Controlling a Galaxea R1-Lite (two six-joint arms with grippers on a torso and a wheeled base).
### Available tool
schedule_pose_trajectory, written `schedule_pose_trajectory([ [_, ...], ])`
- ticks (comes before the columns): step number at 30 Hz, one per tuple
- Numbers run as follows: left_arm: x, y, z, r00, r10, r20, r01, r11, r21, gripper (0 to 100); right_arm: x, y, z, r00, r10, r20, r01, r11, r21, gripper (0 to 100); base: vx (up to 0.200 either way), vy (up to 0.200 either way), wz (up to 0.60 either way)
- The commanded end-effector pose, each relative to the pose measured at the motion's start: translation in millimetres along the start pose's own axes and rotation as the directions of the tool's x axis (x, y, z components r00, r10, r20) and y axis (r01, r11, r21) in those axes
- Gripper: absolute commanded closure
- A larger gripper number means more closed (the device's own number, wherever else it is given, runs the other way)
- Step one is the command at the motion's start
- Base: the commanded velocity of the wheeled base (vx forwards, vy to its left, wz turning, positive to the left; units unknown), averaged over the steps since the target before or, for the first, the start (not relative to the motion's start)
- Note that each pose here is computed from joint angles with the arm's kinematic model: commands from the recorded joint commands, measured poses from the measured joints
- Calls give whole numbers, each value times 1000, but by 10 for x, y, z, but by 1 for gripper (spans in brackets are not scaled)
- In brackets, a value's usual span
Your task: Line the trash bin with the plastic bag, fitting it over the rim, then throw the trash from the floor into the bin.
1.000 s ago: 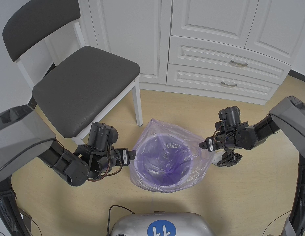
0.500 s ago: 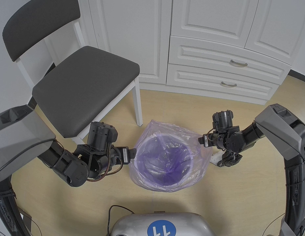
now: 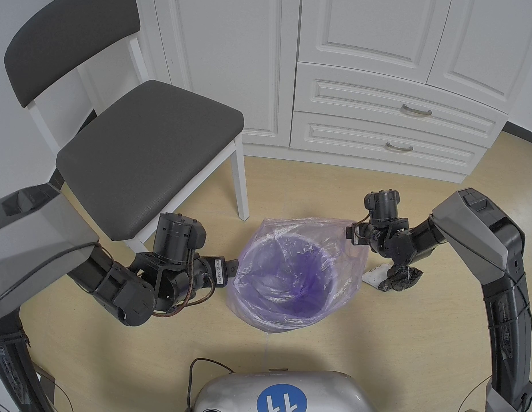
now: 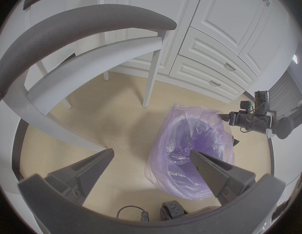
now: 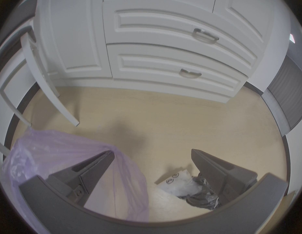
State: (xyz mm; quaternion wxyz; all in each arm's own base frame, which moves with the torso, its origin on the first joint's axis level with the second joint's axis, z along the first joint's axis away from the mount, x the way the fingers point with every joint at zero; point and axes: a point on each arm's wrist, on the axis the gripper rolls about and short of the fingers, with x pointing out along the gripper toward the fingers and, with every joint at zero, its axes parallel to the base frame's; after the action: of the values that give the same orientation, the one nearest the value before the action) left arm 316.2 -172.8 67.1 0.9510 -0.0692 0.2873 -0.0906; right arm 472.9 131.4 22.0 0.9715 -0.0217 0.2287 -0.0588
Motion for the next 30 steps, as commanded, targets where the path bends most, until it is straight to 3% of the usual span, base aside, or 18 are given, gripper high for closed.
schedule_pose_trajectory([
  [1,84,-9,-51,1000,2,-16,-1,1000,6,0,-154,55,-48,998,56,-38,-57,998,-23,0,0,0,0],
  [6,274,-40,-109,999,2,-42,-1,1000,16,0,-354,128,-44,991,119,-61,-122,992,-40,0,0,0,0],
  [16,834,-24,-342,995,38,-92,-34,998,43,0,-420,228,-117,988,139,-73,-144,988,-58,0,0,0,0],
  [30,774,349,-23,993,114,-37,-114,994,3,0,-333,168,-156,989,122,-83,-127,990,-56,0,0,0,0],
])
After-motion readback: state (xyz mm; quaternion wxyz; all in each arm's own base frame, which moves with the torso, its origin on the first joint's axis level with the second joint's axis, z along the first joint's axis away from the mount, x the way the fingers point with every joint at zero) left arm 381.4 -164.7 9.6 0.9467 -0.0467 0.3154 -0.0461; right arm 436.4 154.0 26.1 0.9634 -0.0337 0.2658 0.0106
